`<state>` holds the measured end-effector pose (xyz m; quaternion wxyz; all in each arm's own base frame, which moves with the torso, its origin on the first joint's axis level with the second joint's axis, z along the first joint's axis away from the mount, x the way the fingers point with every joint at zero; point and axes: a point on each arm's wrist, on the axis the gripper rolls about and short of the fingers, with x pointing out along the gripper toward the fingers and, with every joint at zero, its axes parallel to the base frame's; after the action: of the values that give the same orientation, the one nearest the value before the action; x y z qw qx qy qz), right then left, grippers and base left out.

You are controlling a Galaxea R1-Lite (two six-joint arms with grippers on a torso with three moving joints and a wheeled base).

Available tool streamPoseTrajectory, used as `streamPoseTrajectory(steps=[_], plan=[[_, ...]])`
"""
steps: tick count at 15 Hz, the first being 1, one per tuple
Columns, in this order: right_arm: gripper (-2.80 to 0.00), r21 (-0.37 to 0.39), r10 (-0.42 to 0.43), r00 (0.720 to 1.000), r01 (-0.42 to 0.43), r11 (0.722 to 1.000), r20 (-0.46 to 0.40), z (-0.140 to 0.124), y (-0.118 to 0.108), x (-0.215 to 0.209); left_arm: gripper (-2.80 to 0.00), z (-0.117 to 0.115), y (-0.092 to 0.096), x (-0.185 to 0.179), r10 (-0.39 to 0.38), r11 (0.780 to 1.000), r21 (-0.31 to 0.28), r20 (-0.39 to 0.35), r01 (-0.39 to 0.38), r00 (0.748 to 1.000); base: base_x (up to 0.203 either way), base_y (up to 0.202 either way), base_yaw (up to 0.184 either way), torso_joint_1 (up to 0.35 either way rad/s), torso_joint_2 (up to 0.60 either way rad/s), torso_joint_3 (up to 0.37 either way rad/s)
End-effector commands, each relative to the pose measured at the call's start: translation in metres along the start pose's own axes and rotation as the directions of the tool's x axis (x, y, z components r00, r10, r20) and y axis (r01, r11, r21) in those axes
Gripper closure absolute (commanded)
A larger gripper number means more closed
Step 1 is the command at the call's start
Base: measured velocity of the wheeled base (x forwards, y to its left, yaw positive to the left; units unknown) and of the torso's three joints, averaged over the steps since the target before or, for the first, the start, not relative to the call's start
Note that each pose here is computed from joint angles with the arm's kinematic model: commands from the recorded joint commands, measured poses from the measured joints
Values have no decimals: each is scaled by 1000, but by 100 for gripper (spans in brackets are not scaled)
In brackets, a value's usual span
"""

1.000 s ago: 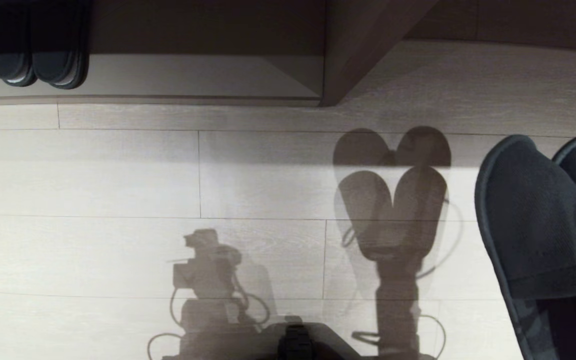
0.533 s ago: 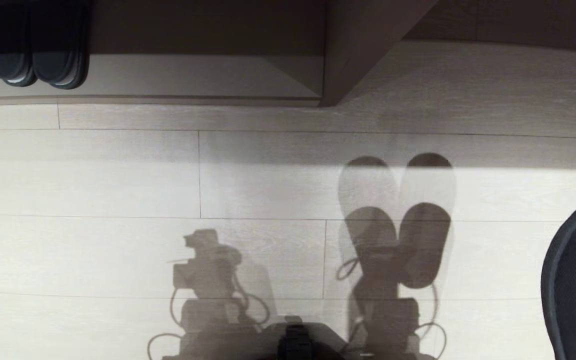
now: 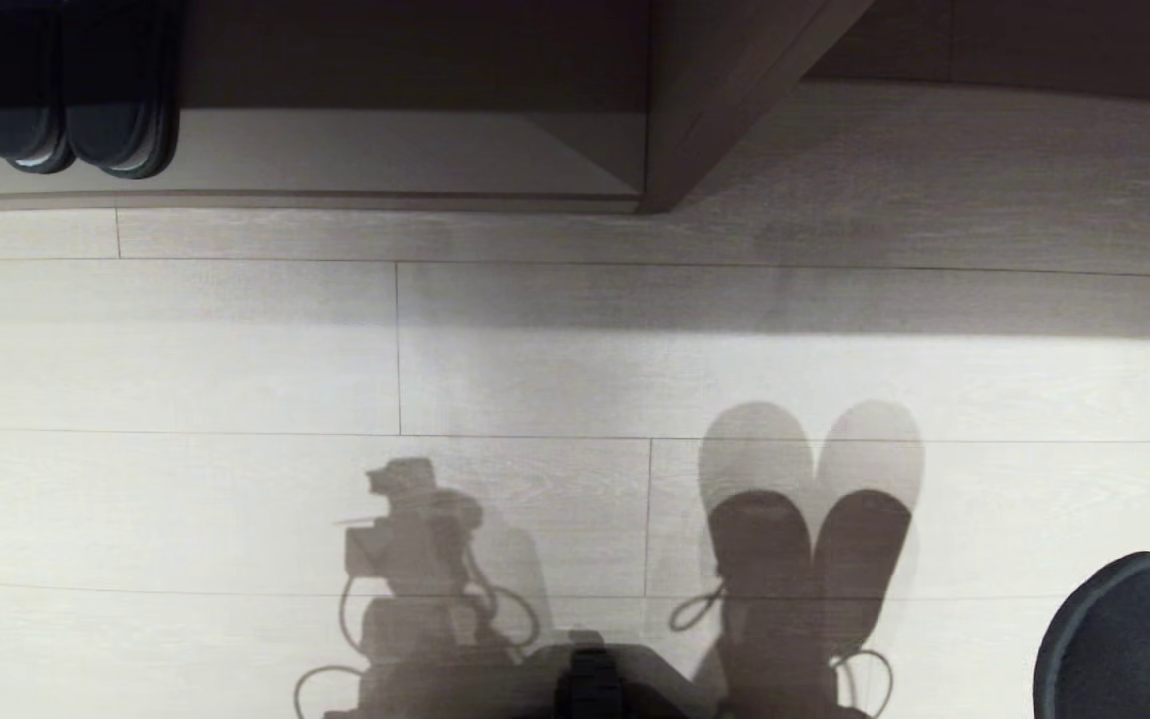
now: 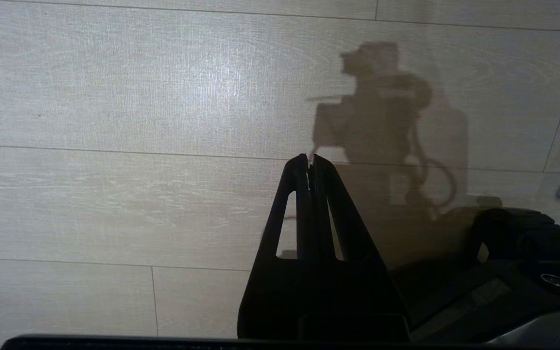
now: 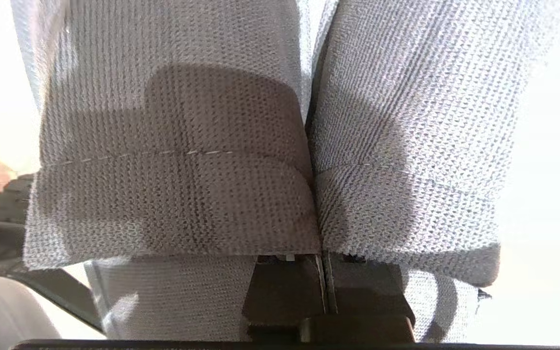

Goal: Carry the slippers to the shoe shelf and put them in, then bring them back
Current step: Place the slippers into the shoe cabinet

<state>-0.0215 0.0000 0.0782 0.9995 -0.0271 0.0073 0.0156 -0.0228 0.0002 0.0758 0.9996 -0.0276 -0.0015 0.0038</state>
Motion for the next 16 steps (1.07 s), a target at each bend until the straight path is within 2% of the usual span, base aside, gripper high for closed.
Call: streamPoseTrajectory(steps=[1, 7, 16], plan=[[0, -2, -3, 1000, 3, 1000, 17, -3, 0, -1, 0, 0, 0, 0, 0, 1000, 1, 1, 0, 1000, 0, 0, 0, 0, 0, 0], [0, -1, -3, 1000, 3, 1000, 17, -2, 0, -1, 0, 0, 0, 0, 2, 1000, -2, -1, -2, 1000, 0, 0, 0, 1, 1, 25], [0, -9, -1, 1000, 1, 1000, 19, -2, 0, -1, 0, 0, 0, 0, 2, 1000, -3, 0, -2, 1000, 0, 0, 0, 2, 2, 195]])
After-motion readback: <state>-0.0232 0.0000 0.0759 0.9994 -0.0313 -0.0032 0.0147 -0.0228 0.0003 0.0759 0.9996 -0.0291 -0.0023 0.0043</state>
